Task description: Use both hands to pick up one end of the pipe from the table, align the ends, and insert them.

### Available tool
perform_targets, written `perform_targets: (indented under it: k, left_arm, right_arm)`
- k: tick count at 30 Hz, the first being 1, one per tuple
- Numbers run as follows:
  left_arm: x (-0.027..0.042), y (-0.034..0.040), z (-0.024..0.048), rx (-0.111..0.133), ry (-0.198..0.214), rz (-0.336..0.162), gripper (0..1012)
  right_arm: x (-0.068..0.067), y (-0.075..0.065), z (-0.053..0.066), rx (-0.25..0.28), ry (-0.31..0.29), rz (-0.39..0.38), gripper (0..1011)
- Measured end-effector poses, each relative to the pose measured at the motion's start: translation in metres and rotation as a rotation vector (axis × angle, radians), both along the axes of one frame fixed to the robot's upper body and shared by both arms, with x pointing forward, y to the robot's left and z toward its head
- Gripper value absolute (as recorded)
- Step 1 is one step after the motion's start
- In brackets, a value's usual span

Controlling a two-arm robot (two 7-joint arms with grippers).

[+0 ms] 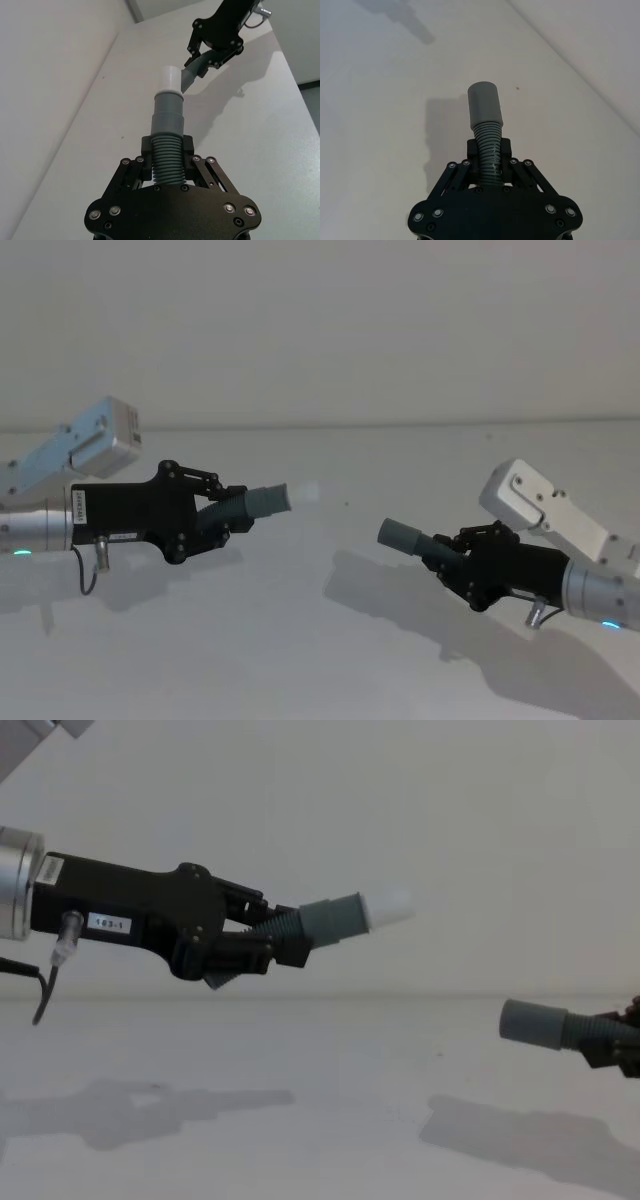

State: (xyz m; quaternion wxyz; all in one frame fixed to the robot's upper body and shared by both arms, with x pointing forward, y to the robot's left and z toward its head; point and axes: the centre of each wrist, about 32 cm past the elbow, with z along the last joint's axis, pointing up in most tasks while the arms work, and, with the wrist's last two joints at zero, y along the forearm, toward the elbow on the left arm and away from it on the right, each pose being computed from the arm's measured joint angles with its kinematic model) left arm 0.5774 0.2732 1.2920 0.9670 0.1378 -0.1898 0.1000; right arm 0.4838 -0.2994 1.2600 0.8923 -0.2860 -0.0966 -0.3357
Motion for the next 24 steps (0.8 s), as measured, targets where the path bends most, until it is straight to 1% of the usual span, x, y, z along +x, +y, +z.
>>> perform_targets:
  k: [1, 4, 5, 7, 8, 10, 11, 14, 15, 17, 21, 23, 24]
  left_arm:
    - [0.0007, -0.0002, 0.0, 0.003, -0.005, -0.005, 306]
    - [0.0017, -0.0007, -0.0003, 0.008, -0.013, -0.015, 306]
    - [0.0019, -0.0008, -0.0004, 0.009, -0.015, -0.016, 306]
    - [0.0026, -0.001, -0.0006, 0.012, -0.019, -0.022, 306]
    - [0.0027, -0.0011, -0.0007, 0.013, -0.02, -0.023, 306]
    - [0.0031, -0.0012, -0.0007, 0.015, -0.023, -0.026, 306]
    - [0.0034, -0.0014, -0.0009, 0.016, -0.024, -0.028, 306]
    - [0.0038, -0.0015, -0.0009, 0.019, -0.028, -0.032, 306]
    - [0.0039, -0.0015, -0.001, 0.019, -0.029, -0.033, 306]
    - [0.0041, -0.0016, -0.0011, 0.02, -0.03, -0.035, 306]
    - [0.0046, -0.0017, -0.0011, 0.022, -0.034, -0.038, 306]
    - [0.0047, -0.0017, -0.0011, 0.023, -0.034, -0.039, 306]
    - [0.0047, -0.0017, -0.0011, 0.023, -0.035, -0.04, 306]
  right_arm:
    - [-0.001, -0.001, 0.003, -0.023, -0.012, 0.019, 223]
    - [-0.003, -0.003, 0.008, -0.056, -0.032, 0.045, 223]
    - [-0.003, -0.004, 0.011, -0.078, -0.044, 0.063, 223]
    - [-0.004, -0.005, 0.015, -0.102, -0.058, 0.081, 223]
    - [-0.005, -0.005, 0.019, -0.128, -0.075, 0.101, 223]
    - [-0.006, -0.006, 0.023, -0.151, -0.09, 0.119, 223]
    - [-0.007, -0.007, 0.026, -0.174, -0.109, 0.138, 223]
    - [-0.008, -0.007, 0.033, -0.21, -0.138, 0.169, 223]
    - [-0.008, -0.007, 0.037, -0.231, -0.159, 0.188, 223]
    - [-0.009, -0.006, 0.041, -0.25, -0.177, 0.206, 223]
    - [-0.008, -0.004, 0.055, -0.303, -0.241, 0.26, 223]
    - [-0.008, -0.003, 0.057, -0.31, -0.251, 0.269, 223]
    - [-0.007, -0.001, 0.063, -0.33, -0.278, 0.292, 223]
